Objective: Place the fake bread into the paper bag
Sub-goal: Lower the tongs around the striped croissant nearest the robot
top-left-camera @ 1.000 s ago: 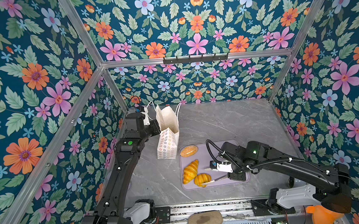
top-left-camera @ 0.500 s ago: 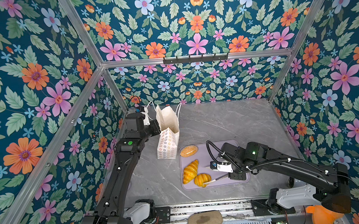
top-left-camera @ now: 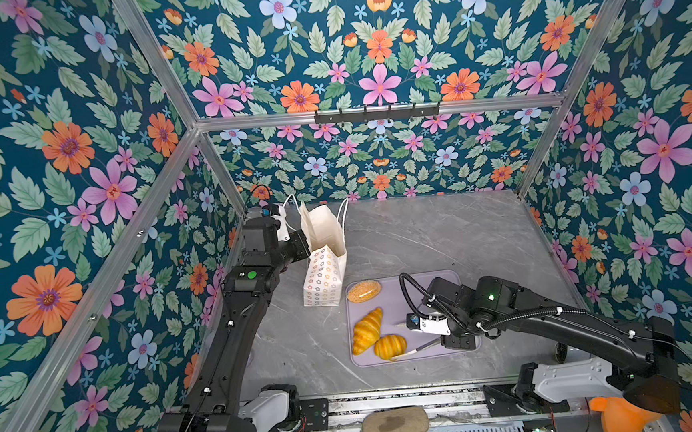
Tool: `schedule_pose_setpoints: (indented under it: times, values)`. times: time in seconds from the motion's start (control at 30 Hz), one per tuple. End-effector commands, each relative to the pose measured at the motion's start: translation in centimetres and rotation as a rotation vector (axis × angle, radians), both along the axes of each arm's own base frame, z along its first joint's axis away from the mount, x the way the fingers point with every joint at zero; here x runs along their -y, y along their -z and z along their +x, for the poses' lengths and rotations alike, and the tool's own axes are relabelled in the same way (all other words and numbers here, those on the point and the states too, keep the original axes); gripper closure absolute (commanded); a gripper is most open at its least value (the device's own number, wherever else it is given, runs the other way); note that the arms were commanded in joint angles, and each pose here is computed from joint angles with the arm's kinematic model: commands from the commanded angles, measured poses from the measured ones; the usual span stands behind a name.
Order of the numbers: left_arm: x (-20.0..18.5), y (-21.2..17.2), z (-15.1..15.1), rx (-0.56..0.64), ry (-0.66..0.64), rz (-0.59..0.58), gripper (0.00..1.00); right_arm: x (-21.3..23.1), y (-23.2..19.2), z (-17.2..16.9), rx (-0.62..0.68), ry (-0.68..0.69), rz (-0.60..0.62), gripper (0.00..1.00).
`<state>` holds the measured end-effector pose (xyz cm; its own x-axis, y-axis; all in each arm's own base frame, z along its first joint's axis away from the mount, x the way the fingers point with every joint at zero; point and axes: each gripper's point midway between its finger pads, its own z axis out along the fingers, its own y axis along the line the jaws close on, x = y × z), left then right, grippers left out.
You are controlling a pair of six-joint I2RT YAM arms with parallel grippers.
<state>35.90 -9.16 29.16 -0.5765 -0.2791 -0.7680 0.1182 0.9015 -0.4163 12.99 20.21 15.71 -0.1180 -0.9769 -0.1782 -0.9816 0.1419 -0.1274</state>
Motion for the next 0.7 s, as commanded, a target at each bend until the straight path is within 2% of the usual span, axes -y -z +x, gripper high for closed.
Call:
schedule_pose_setpoints:
  times: [0.0, 0.13, 0.67]
  values:
    - [0.0, -0.2, -0.1, 0.011, 0.006, 0.001, 1.0, -0.7, 0.0, 0.1, -0.003, 0.006, 0.03, 0.57]
    - [0.1, -0.1, -0.1, 0.007, 0.009, 0.002, 1.0, -0.4, 0.7, 0.3, -0.004, 0.011, -0.01, 0.57]
    - [0.2, -0.2, -0.1, 0.012, 0.016, -0.003, 1.0, -1.1, 1.2, -0.5, -0.057, 0.012, 0.026, 0.56]
